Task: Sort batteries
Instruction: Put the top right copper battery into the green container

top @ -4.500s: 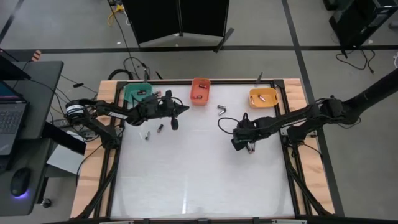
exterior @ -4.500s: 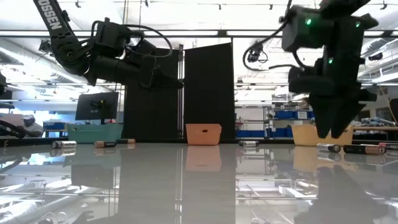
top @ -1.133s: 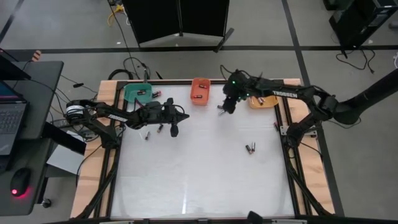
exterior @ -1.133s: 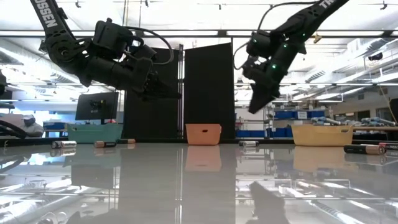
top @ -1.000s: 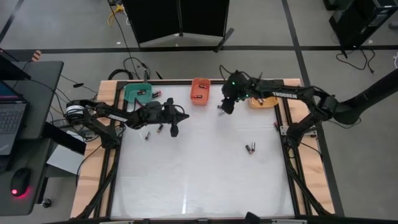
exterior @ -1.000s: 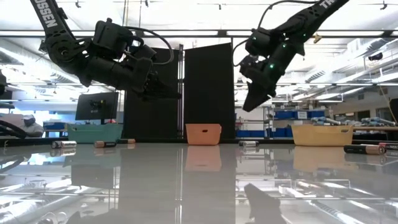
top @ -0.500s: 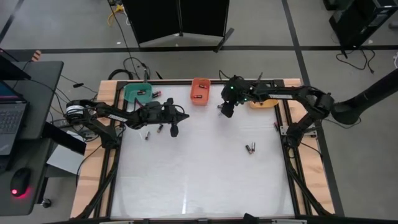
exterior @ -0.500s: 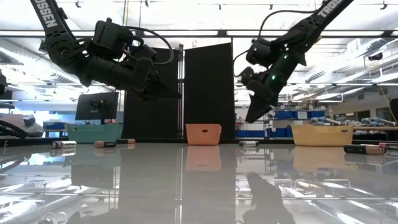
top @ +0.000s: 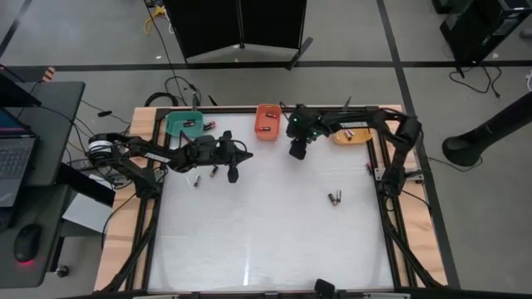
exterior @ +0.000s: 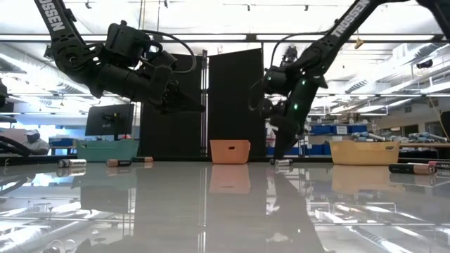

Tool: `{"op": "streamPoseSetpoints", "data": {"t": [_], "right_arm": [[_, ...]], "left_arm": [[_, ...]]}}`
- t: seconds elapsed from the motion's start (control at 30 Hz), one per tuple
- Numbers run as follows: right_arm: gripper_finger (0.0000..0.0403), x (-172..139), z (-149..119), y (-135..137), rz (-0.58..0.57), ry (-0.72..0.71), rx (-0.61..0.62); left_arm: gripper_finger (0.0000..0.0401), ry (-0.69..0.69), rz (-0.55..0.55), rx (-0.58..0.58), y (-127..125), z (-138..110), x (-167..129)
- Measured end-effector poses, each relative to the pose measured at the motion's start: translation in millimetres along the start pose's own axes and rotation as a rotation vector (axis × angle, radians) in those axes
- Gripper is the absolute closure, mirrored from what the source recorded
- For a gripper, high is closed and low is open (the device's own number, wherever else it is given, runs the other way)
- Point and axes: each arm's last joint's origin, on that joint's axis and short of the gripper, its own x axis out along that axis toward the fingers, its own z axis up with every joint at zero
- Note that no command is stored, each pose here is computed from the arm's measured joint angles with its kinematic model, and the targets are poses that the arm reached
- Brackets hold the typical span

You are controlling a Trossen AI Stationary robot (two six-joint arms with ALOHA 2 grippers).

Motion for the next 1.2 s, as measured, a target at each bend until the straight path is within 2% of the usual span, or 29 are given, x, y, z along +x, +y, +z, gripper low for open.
{"op": "streamPoseSetpoints", "data": {"t": [0.2,0.4,0.57,0.67,0.8,0.9,1.1,1.2], "right_arm": [[0.0264,13,1,-1,-0.014,0.034,-0.012],[0.0347,13,1,0,-0.017,0.029,-0.047],[0.0347,0,7,7,-0.053,-0.022,-0.099],[0.0347,-24,17,13,-0.088,-0.121,-0.112],[0.0347,-53,27,28,-0.075,-0.285,-0.12],[0.0347,-73,29,42,-0.018,-0.507,-0.115],[0.0347,-80,12,80,0.181,-0.947,-0.106],[0.0347,-80,4,98,0.249,-1.067,-0.128]], "left_arm": [[0.0393,0.003,0.0,-0.001,0,0,0],[0.0393,-0.005,0.0,-0.005,0,0,0],[0.0393,-0.039,0.0,-0.022,0,4,0],[0.0393,-0.058,0.002,-0.033,1,5,0],[0.0393,-0.118,-0.001,-0.085,1,11,-1],[0.0393,-0.175,-0.006,-0.099,1,17,-2],[0.0392,-0.25,-0.068,-0.085,-6,27,-1],[0.0376,-0.273,-0.127,-0.088,-13,36,3]]}}
